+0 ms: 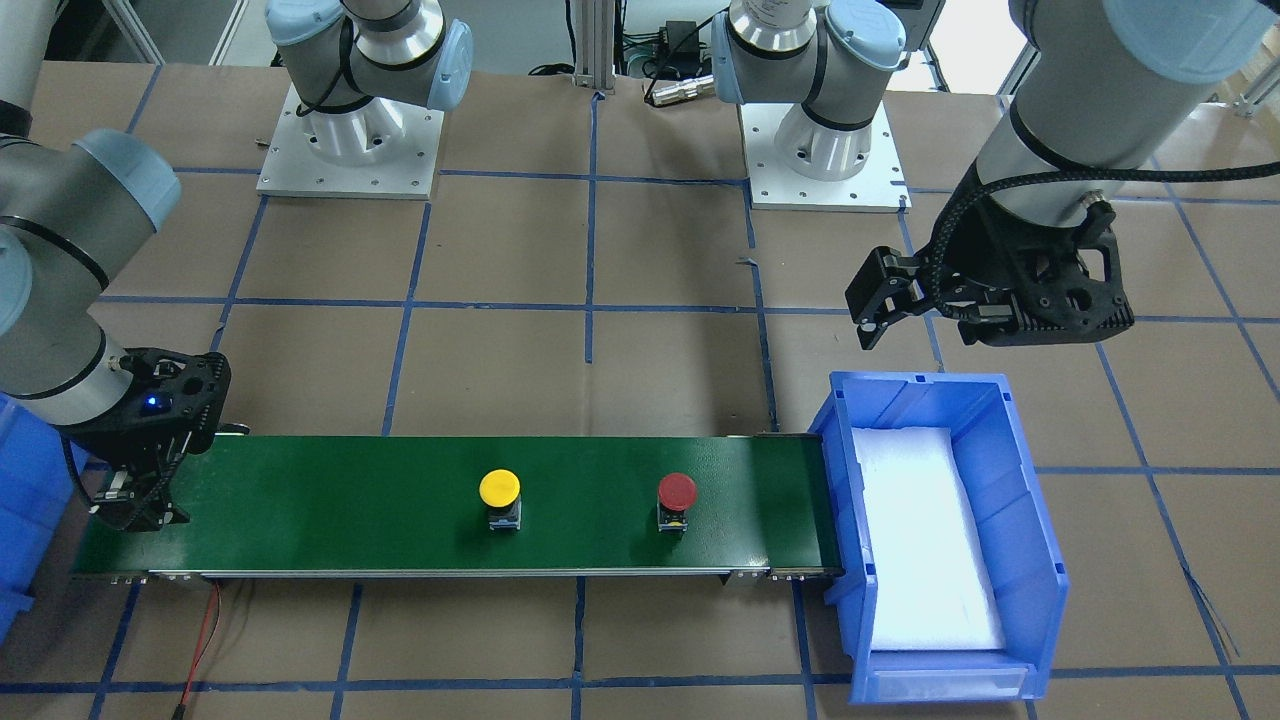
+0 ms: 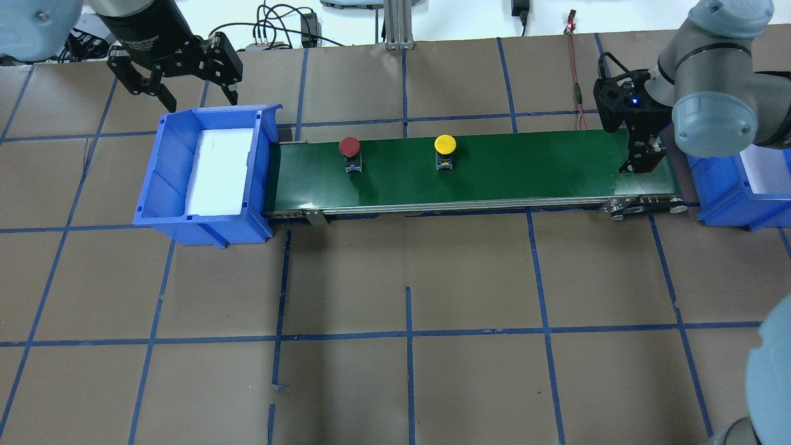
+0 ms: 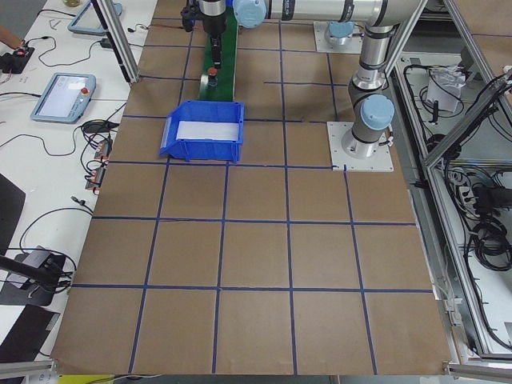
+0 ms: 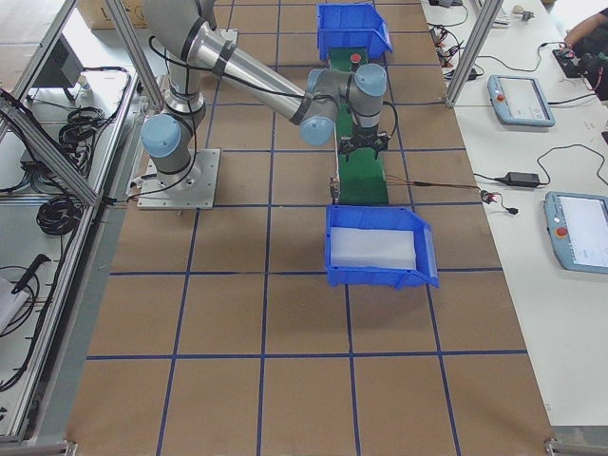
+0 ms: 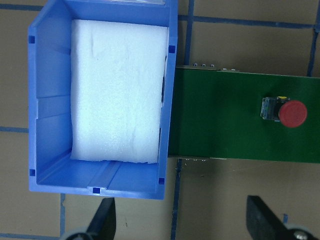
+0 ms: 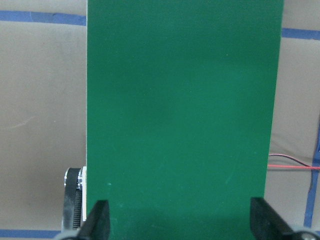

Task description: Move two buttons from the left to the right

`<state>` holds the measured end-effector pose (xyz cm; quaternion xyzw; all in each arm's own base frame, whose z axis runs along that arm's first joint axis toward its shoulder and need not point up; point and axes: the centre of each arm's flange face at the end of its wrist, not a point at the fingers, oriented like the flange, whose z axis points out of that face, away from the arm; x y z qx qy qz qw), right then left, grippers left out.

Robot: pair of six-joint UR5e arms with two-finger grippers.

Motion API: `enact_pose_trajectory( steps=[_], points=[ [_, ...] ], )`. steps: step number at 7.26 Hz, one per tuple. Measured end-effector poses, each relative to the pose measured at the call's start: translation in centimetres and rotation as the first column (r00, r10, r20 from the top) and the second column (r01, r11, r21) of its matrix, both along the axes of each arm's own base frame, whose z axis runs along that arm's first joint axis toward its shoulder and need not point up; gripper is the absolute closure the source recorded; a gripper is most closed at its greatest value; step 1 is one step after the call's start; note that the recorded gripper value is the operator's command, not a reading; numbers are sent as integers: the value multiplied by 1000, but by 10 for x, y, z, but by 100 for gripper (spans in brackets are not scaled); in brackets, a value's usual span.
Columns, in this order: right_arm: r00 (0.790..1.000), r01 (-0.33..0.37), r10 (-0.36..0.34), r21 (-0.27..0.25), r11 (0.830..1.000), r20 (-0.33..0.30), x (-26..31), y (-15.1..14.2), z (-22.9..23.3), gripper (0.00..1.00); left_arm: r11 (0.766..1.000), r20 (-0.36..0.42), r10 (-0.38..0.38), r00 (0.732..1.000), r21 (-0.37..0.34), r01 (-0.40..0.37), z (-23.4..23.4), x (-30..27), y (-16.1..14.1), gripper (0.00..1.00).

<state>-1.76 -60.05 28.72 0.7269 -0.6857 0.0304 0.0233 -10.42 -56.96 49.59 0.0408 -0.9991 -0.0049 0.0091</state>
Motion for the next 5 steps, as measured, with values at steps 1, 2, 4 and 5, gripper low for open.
enact_pose_trajectory(
  steps=[1,2,4,5],
  points=[
    [1000,1,-1,-1,1000,0,0,0,0,0,1000,0,4,1000,25,-4,-5,1,0,1],
    [1000,1,-1,-2,1000,0,0,-1,0,0,999,13,7,1000,45,-7,-11,3,-1,0],
    [1000,-2,2,-2,1000,-2,0,-1,0,0,999,49,-2,999,55,-1,-11,5,8,0],
    [1000,-2,2,-1,1000,-1,0,-1,0,0,999,53,-4,999,52,1,-9,5,12,0]
  ],
)
